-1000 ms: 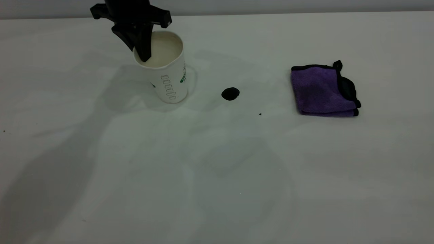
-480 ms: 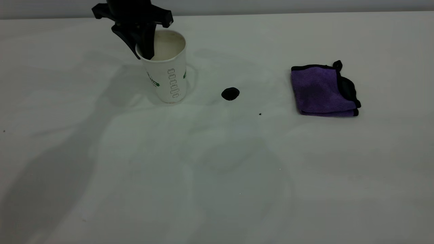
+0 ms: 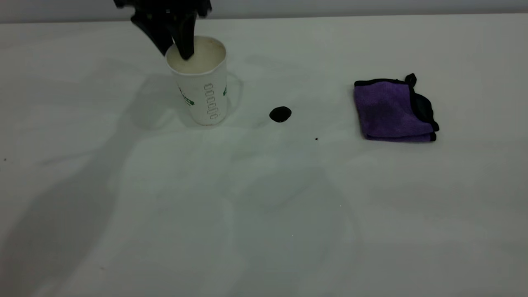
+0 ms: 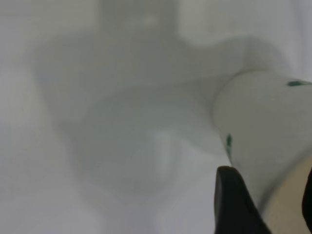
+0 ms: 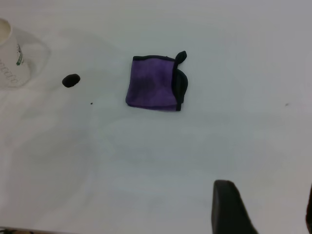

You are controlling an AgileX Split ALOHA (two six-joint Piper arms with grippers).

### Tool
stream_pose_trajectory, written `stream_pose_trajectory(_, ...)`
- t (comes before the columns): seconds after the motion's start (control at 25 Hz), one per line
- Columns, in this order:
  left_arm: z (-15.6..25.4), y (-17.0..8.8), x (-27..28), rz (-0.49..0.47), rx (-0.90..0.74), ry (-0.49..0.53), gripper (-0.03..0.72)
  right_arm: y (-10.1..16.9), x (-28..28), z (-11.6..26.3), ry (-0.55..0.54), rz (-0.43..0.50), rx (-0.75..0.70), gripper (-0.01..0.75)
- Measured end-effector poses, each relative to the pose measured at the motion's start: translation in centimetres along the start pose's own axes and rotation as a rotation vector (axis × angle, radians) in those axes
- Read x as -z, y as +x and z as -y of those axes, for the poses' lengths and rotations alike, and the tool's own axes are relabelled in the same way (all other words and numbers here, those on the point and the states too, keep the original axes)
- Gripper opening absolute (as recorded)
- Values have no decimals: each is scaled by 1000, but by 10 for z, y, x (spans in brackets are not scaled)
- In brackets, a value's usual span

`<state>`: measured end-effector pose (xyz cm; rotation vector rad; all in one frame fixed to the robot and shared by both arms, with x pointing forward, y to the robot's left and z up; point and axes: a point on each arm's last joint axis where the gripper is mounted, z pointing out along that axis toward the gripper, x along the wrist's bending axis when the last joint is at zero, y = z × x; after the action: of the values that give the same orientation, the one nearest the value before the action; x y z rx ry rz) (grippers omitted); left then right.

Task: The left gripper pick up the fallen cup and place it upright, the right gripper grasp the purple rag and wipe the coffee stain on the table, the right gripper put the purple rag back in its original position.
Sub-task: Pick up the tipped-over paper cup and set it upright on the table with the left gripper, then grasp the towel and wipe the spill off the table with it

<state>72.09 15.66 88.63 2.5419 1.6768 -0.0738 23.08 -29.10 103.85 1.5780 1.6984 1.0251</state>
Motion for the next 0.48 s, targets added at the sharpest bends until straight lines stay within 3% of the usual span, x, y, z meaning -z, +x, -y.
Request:
stream_pose_trajectory(0.08, -3, -3, 15, 3, -9, 4, 390, 0, 0, 0, 0, 0, 0, 419)
stream_pose_trajectory(0.48, -27, -28, 98, -24, -66, -255, 389, 0, 0, 0, -2, 0, 0, 419)
